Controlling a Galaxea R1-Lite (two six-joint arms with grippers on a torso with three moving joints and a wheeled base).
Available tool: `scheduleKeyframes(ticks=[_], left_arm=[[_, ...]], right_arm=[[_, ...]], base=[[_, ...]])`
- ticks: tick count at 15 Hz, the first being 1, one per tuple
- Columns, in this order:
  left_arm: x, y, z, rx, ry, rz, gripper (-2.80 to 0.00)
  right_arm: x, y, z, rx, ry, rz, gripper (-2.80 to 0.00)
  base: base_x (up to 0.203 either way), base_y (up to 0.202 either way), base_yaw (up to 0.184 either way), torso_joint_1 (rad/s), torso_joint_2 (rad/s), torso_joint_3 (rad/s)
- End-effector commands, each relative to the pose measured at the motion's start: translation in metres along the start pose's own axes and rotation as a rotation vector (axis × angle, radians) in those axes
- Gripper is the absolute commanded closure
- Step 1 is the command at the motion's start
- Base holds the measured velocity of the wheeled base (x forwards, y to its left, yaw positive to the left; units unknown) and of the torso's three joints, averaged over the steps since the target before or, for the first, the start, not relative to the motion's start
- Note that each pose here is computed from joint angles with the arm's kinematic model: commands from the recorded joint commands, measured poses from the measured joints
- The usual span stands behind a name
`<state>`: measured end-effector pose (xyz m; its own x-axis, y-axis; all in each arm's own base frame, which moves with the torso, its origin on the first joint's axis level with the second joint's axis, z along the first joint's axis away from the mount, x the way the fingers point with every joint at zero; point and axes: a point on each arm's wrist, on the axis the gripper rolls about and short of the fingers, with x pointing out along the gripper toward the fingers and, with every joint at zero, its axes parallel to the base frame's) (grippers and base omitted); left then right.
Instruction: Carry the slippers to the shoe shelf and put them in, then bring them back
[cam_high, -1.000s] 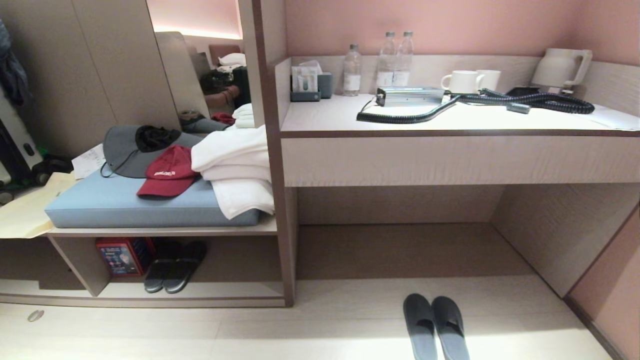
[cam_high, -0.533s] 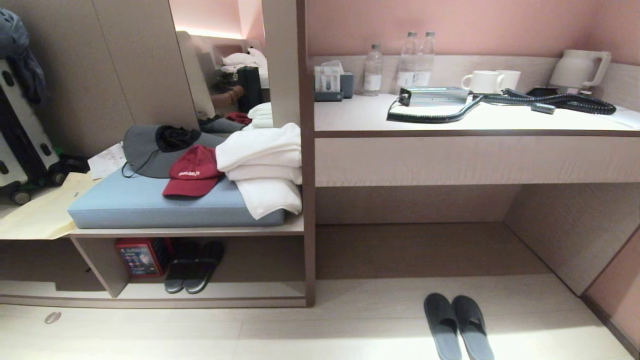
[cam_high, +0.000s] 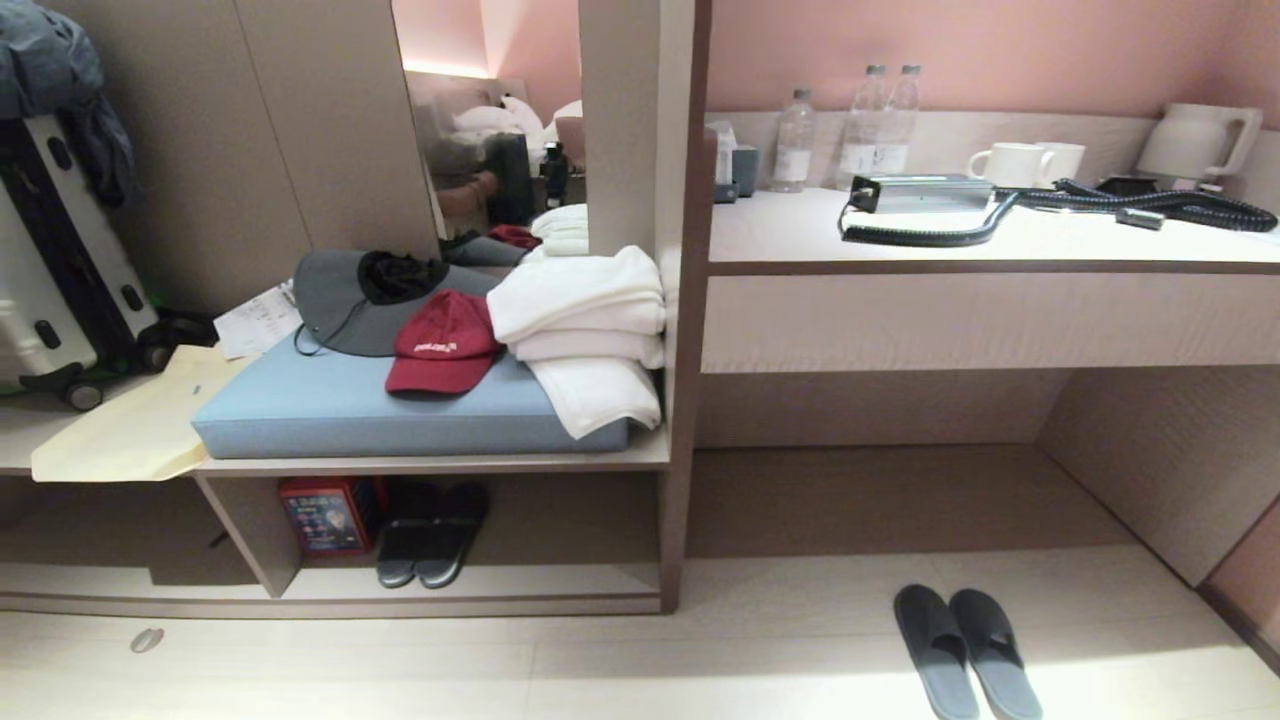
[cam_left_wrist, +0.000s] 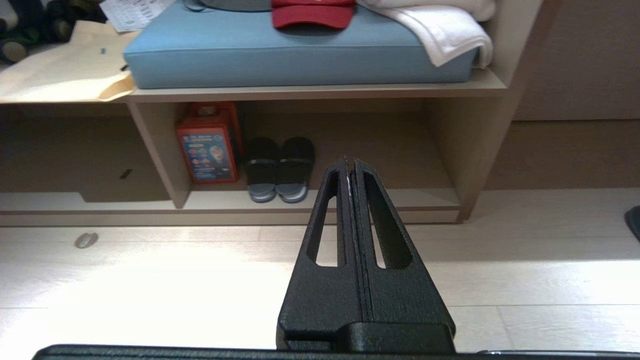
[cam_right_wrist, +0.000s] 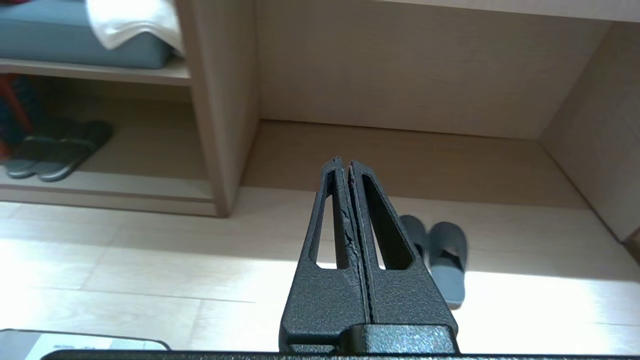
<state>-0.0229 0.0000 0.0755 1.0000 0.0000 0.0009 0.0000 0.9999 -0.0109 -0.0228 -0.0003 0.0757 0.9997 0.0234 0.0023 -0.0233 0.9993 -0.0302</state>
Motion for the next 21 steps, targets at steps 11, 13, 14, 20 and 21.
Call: scheduleKeyframes(ticks=[11,13,14,20,21], left_arm=[[0.0001,0.0000,0.0000,0.002,0.001,0.002,0.00],[0.0001,0.0000,0.0000,0.002,0.001,0.000,0.00],[0.0001,0.0000,0.0000,0.002,0.001,0.000,0.00],[0.0001,0.0000,0.0000,0.002,0.001,0.000,0.00],[0.0001,0.0000,0.0000,0.002,0.001,0.002,0.00]], right_arm=[[0.0001,0.0000,0.0001,0.000,0.001,0.001,0.00],[0.0001,0.0000,0.0001,0.000,0.001,0.001,0.00],[0.0001,0.0000,0.0001,-0.001,0.001,0.001,0.00],[0.0001,0.0000,0.0001,-0.002,0.001,0.001,0.00],[0.0001,0.0000,0.0001,-0.001,0.001,0.001,0.00]], base=[[-0.027,0.091,-0.001,0.002,0.00,0.002],[-0.200,0.000,0.002,0.002,0.00,0.002],[-0.200,0.000,0.002,0.006,0.00,0.001],[-0.197,0.000,0.000,0.003,0.00,0.005],[-0.195,0.000,0.001,0.004,0.00,0.007]])
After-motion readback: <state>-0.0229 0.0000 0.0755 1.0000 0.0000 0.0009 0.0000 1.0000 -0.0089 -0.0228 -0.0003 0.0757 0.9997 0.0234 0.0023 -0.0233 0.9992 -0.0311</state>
